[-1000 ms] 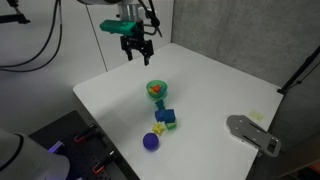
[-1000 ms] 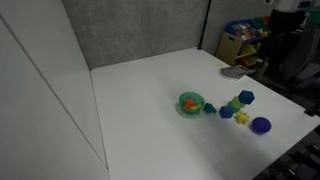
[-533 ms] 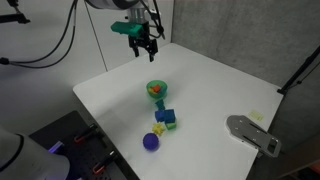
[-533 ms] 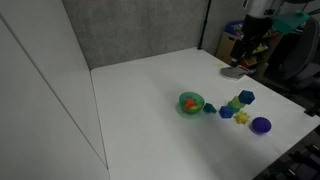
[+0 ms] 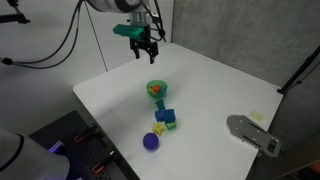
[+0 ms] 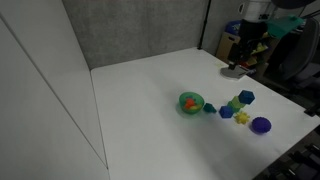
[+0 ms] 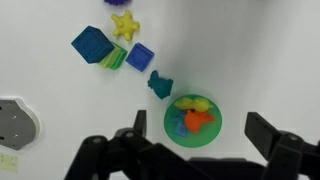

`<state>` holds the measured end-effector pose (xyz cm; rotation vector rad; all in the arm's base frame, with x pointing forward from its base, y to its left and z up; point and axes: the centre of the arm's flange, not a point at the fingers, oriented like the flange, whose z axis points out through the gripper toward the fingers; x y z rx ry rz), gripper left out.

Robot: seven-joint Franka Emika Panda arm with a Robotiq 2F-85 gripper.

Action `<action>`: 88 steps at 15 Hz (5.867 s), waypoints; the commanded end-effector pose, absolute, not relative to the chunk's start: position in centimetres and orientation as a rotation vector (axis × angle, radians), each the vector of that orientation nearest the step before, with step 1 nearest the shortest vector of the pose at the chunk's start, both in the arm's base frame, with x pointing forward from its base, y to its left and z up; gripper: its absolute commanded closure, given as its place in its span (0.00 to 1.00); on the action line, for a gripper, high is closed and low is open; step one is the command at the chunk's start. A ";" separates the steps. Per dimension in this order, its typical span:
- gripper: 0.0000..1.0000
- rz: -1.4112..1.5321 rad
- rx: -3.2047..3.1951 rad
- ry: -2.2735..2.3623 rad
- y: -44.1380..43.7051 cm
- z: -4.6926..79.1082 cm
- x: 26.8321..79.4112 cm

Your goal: Remove the orange toy from the green bowl and put it on the table

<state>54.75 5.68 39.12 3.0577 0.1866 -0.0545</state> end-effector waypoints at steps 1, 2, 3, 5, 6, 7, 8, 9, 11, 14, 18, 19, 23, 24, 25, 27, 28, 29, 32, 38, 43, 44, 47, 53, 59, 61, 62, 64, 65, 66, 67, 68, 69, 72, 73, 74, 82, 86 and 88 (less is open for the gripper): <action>0.00 -0.086 3.058 0.225 6.1 36.9 58.3; 0.00 -0.089 3.054 0.219 6.3 36.1 59.0; 0.00 -0.093 3.054 0.212 6.5 35.3 59.8; 0.00 -0.107 3.054 0.189 6.9 33.4 61.5; 0.00 -0.109 3.052 0.164 7.2 32.2 62.4; 0.00 -0.114 3.054 0.154 7.5 31.3 63.1; 0.00 -0.110 3.051 0.137 7.9 30.1 63.8; 0.00 -0.100 3.038 0.117 8.2 28.7 64.5; 0.00 -0.111 3.035 0.095 8.9 26.1 65.7; 0.00 -0.120 3.051 0.044 10.0 22.6 67.2; 0.00 -0.103 3.062 0.027 11.1 19.4 68.9; 0.00 -0.097 3.070 0.021 11.2 18.8 69.3; 0.00 -0.110 3.096 -0.011 11.2 16.3 70.6; 0.00 -0.115 3.100 -0.017 11.2 15.7 70.8; 0.00 -0.126 3.108 -0.020 11.3 15.0 71.0; 0.00 -0.141 3.122 -0.034 11.3 13.7 71.3; 0.00 -0.149 3.129 -0.041 11.3 13.1 71.4; 0.00 -0.152 3.132 -0.047 11.2 12.5 71.5; 0.00 -0.180 3.136 -0.079 11.1 10.7 71.7; 0.25 -0.229 3.157 -0.093 11.2 7.6 72.0; 0.56 -0.239 3.161 -0.077 11.0 9.5 71.8; 0.62 -0.236 3.158 -0.076 11.0 10.1 71.8; 0.79 -0.265 3.174 -0.046 10.9 12.5 71.5; 0.84 -0.273 3.173 0.031 11.4 17.4 70.1; 0.84 -0.349 3.230 0.288 14.6 20.7 67.0; 0.84 -0.394 3.225 0.375 15.9 21.1 65.7; 0.84 -0.418 3.222 0.404 16.3 21.1 65.2; 0.84 -0.453 3.186 0.425 17.1 20.2 64.4; 0.84 -0.453 3.164 0.423 17.3 19.5 64.0; 0.84 -0.440 3.137 0.422 17.5 18.5 63.4; 0.84 -0.421 3.106 0.427 17.7 17.6 62.9; 0.84 -0.412 3.076 0.443 17.9 16.8 62.4; 0.84 -0.396 3.051 0.455 17.9 16.1 61.9; 0.84 -0.327 2.995 0.483 18.3 14.3 60.7; 0.84 -0.299 2.985 0.486 18.4 13.8 60.4; 0.84 -0.265 2.975 0.489 18.6 13.4 60.1; 0.84 -0.018 2.913 0.446 19.1 12.5 59.1; 0.18 0.030 2.901 0.440 19.1 12.9 58.8; 0.03 0.026 2.907 0.448 19.0 13.3 58.6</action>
